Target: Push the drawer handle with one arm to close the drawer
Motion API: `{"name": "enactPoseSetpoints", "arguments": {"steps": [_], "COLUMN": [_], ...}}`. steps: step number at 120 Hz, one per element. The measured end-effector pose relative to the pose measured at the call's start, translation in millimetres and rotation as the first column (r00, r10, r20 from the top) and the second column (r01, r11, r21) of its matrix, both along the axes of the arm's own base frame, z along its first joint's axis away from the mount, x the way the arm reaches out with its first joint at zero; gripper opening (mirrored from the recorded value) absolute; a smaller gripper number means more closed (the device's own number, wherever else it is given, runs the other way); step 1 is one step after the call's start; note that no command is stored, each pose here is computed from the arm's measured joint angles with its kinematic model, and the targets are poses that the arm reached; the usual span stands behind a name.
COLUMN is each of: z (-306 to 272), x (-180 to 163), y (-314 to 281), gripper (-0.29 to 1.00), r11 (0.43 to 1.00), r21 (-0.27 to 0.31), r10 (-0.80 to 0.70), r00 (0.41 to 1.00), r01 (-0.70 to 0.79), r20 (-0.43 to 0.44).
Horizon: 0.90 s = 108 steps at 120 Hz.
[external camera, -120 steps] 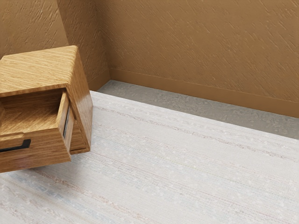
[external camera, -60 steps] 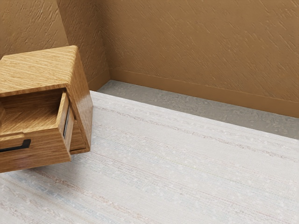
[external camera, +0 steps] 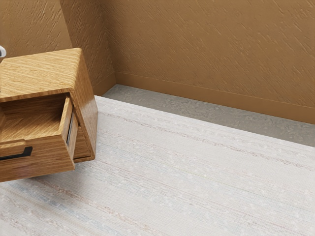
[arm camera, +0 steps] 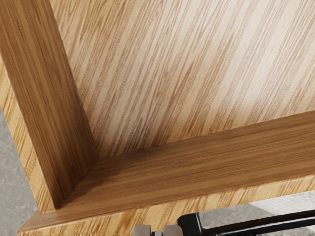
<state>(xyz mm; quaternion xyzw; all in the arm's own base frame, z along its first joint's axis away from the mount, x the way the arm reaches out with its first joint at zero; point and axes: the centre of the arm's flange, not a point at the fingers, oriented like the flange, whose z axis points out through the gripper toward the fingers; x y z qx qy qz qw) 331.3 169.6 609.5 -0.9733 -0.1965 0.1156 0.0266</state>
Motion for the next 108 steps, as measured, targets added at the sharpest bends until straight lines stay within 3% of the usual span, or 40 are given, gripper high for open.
{"name": "enactPoseSetpoints", "arguments": {"steps": [84, 108], "z": [-86.9, -93.0], "x": [-37.4, -28.0], "y": [-40.5, -42.0], "gripper": [-0.08, -0.08], "r11": [0.983, 0.976], "r21": [-0.138, -0.124], "r10": [0.109, 0.174], "r00": [0.99, 0.984], "r01": [-0.121, -0.179], "r20": [-0.087, -0.046]}}
